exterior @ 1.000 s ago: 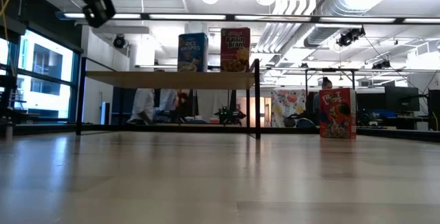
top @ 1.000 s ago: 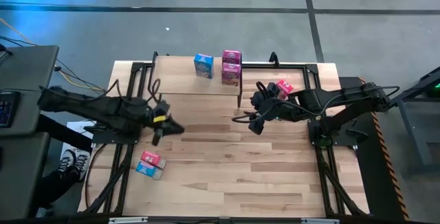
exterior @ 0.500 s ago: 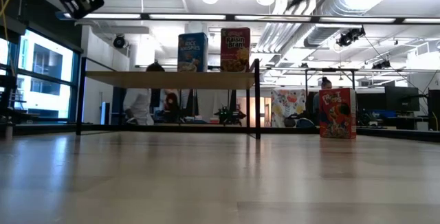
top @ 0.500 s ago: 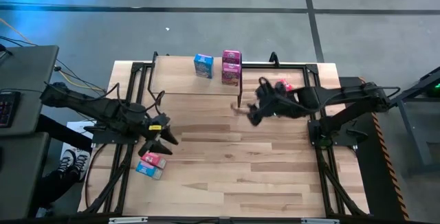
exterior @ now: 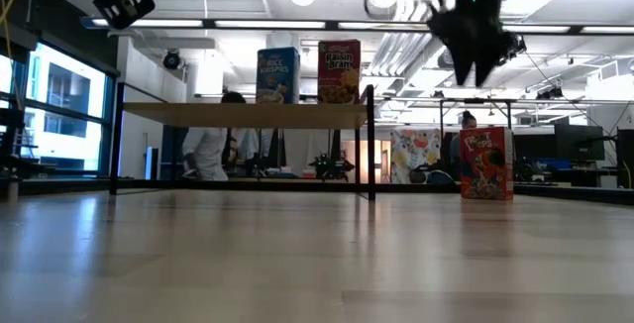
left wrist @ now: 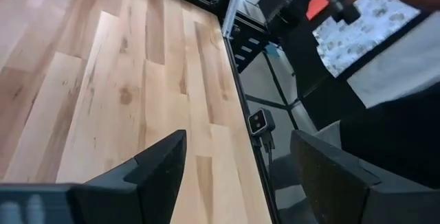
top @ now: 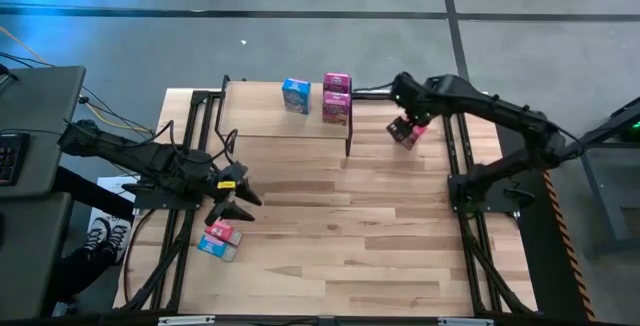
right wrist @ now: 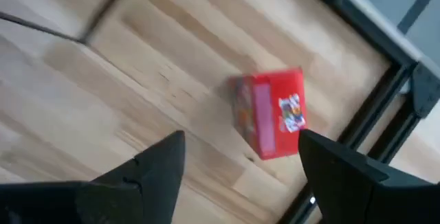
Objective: Stack cereal on shelf
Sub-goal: Put the top red cereal box on the shelf
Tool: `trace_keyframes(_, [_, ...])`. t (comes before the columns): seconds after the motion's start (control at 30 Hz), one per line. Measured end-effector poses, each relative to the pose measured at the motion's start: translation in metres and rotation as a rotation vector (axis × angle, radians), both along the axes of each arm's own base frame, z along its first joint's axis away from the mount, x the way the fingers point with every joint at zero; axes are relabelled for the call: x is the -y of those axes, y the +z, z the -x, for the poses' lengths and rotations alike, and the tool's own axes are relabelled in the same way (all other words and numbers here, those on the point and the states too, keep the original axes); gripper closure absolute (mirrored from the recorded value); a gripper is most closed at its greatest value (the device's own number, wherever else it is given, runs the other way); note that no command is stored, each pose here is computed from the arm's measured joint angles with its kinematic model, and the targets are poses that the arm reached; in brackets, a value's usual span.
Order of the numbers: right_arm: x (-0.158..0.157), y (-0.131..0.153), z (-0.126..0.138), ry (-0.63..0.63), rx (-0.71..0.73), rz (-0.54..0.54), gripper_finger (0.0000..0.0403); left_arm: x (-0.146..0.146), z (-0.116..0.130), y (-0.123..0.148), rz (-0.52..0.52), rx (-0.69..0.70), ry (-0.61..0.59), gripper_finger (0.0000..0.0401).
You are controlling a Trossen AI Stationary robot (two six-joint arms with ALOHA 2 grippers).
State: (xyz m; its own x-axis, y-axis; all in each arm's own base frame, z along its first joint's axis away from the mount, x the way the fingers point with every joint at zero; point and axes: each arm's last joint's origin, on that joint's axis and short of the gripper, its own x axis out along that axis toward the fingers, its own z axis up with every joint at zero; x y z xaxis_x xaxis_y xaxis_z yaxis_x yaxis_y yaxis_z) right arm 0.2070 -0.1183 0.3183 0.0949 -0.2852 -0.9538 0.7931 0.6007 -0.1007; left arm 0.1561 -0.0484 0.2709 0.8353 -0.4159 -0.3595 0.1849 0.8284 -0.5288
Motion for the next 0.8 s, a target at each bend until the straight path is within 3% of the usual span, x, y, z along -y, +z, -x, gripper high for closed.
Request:
trace_keyframes(0.13, [0.014,-0.03,0.012,-0.005,0.008,-0.07,0.0143,-0.001,0.0,0.0,0.012,-0.008,0.044,0.0149])
trace_keyframes(0.3, [0.023,-0.054,0.018,0.023,0.008,-0.045,0.0143,-0.002,-0.001,0.0,0.005,-0.007,0.068,0.0149])
trace_keyframes(0.43, [0.026,-0.063,0.019,0.066,-0.038,0.029,0.0143,-0.002,-0.001,0.0,-0.003,-0.005,0.092,0.0149])
trace_keyframes(0.63, [0.028,-0.069,0.019,0.107,-0.04,0.038,0.0143,-0.003,-0.001,0.0,-0.001,-0.007,0.114,0.0149])
trace_keyframes(0.8, [0.035,-0.076,0.026,0.068,-0.051,0.046,0.0143,-0.003,-0.001,0.0,-0.005,-0.007,0.124,0.0149])
